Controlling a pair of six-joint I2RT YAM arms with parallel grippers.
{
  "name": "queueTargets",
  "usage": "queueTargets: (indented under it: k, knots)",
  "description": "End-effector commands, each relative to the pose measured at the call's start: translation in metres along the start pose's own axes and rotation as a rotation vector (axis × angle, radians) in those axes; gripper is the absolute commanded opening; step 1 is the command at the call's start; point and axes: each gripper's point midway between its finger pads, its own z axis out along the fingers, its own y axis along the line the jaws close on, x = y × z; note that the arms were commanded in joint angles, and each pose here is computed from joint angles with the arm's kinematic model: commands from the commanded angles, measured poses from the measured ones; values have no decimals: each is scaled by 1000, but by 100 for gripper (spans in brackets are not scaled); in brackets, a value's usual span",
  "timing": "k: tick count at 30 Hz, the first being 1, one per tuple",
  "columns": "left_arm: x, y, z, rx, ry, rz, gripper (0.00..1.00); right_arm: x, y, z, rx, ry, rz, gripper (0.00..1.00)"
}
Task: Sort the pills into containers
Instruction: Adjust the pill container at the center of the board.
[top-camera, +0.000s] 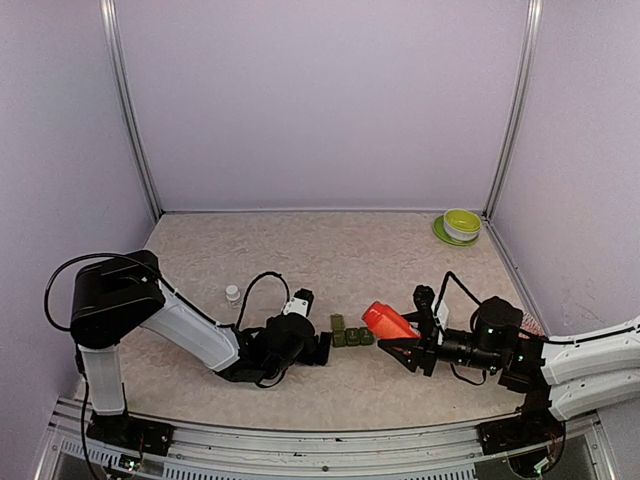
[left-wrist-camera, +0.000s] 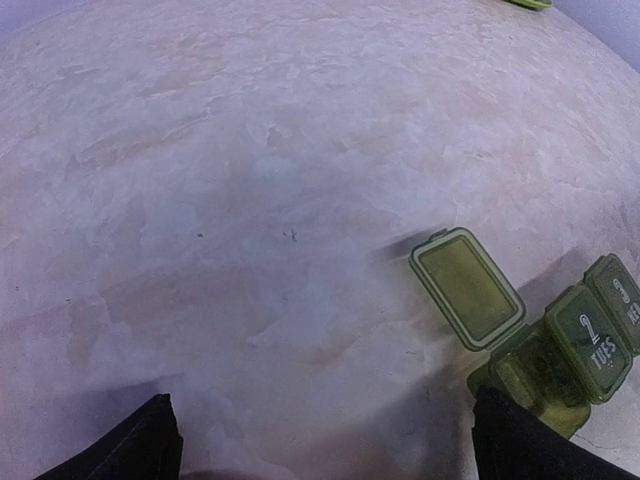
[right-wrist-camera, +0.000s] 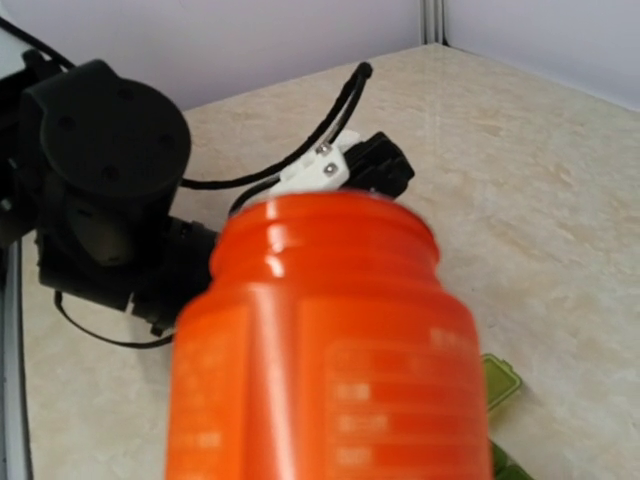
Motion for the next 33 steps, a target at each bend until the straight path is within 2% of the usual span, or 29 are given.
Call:
queueTargets:
  k: [1, 33]
  knots:
    - [-3, -9, 6, 31, -3, -16, 99, -11, -6, 7, 25, -19, -17, 17]
    - [-25, -34, 43, 125, 17, -50, 99, 33, -36, 3, 66, 114, 41, 17]
